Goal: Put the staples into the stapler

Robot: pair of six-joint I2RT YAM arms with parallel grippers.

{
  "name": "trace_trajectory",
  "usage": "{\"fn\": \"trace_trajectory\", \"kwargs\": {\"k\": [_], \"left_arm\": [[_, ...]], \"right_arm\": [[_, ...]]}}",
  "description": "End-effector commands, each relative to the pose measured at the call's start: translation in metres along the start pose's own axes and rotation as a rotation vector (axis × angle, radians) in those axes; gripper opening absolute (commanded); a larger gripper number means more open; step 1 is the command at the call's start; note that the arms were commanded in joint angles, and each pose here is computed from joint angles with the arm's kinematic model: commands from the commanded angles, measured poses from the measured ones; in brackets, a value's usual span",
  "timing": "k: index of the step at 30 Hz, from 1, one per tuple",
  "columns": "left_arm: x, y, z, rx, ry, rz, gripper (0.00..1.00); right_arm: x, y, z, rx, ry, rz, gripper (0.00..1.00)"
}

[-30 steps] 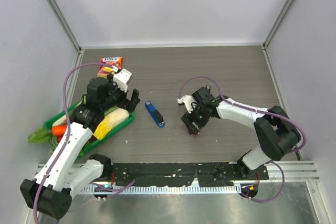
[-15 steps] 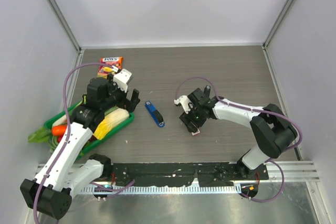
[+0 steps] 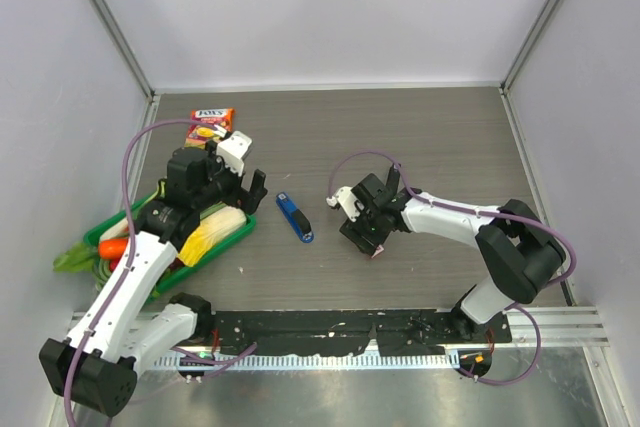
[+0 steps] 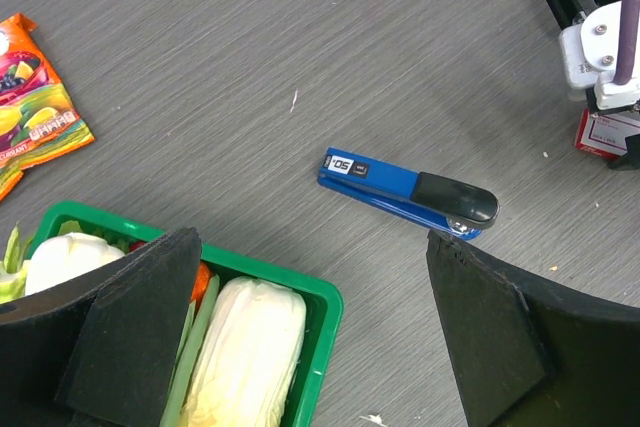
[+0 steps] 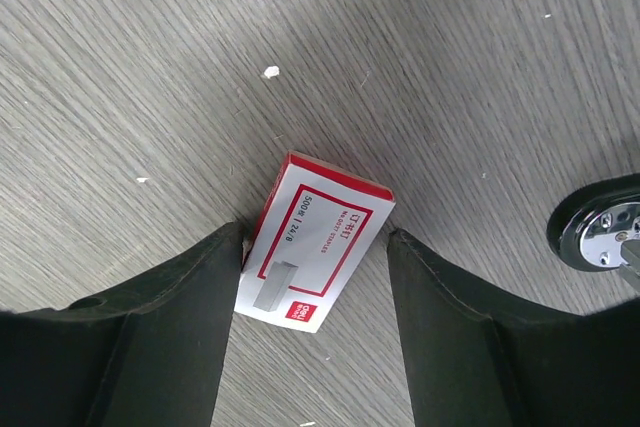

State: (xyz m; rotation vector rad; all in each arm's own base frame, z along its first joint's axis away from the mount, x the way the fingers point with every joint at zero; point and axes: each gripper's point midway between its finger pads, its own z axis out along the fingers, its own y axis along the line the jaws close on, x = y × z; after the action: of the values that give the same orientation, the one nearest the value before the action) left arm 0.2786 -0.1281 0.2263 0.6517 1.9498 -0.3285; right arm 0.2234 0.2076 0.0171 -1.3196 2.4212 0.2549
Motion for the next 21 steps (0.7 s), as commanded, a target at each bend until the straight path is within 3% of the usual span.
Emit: {"fn": "trace_trajectory", "kwargs": {"k": [1,5,6,8,13,21], "left_arm": [[-0.01,0.0,0.005,0.006,-0.044,0.015,1.0],[-0.01,0.001,0.006,0.005,-0.042,0.011,1.0],[-0.01,0.001,0.006,0.007,-0.041,0.012,1.0],[-0.011,0.001,0.007,0.006,-0.042,0.008,1.0],[-0.015,0.002,0.008,0.007,-0.041,0.009,1.0],[-0.029,-0.008,0.034,0.118,-0.001,-0.004,1.0]], "right_arm": [[0.016,-0.002,-0.002,0.018,0.066,-0.036,0.64],[0.024,0.002,0.001,-0.006,0.114,-0.056,0.56],[0.026,0.003,0.002,-0.014,0.125,-0.063,0.47],[0.029,0.007,0.004,-0.028,0.147,-0.071,0.41],[0.02,0.002,-0.001,-0.001,0.114,-0.087,0.4],[-0.028,-0.009,-0.037,0.063,-0.069,-0.131,0.41]]}}
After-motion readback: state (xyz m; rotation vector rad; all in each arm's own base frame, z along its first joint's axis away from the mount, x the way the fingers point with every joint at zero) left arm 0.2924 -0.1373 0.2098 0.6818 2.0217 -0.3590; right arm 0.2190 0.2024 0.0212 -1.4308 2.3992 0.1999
